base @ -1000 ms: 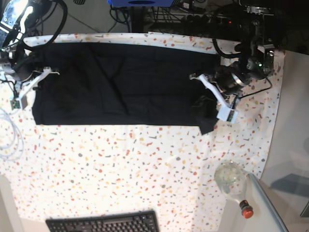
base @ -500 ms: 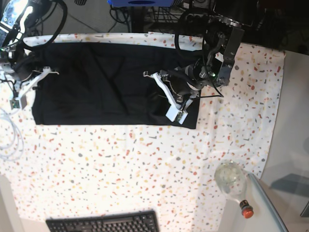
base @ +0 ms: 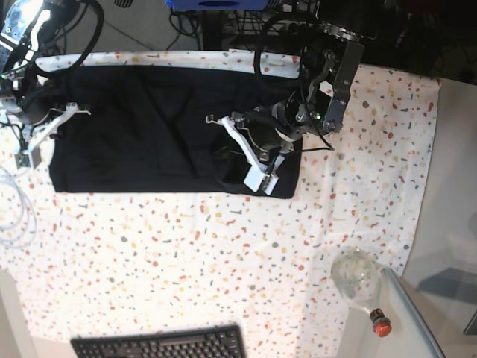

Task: Layout the t-shirt on the table in an organized manner, then fold the t-shirt properly
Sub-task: 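Carry the left gripper's strip end toward the right gripper, folding it over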

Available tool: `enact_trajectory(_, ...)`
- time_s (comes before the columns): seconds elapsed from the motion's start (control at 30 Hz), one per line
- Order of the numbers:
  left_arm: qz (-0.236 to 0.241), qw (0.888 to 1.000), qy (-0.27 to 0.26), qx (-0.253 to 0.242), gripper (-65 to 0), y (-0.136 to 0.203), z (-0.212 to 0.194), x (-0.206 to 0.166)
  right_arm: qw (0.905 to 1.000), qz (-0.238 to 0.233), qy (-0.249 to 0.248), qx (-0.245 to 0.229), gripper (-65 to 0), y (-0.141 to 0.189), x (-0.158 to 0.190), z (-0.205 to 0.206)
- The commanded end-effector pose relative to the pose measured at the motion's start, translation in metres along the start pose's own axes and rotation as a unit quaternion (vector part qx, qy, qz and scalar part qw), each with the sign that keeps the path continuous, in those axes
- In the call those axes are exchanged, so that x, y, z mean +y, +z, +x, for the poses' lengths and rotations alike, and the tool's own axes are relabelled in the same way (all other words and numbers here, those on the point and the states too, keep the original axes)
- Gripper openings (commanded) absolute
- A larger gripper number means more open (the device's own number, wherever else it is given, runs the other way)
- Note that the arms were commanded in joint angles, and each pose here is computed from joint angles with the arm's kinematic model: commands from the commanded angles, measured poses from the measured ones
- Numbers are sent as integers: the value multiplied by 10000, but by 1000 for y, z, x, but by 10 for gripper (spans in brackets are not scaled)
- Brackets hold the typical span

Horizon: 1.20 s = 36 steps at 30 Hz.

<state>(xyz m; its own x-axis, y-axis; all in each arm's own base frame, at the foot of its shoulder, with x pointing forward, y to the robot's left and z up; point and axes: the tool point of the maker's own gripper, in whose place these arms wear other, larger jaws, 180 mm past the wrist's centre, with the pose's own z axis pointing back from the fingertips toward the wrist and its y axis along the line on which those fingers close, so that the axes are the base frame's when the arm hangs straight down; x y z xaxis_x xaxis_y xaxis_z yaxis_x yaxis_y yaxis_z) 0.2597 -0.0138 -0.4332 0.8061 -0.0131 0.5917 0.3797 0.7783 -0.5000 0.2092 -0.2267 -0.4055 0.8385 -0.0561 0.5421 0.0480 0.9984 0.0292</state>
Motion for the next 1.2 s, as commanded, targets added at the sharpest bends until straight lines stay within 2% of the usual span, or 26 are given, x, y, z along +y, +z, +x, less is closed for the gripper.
enact_trajectory(0.0,-130,9996,-69,-251,-650,0,20,-7,9998,-5,54,-213,-650,3,-1,12)
enact_trajectory(1.17,-197,9995,-38,-246,-650,-1,17,-14,9996,2,51,-276,-650,2,-1,17)
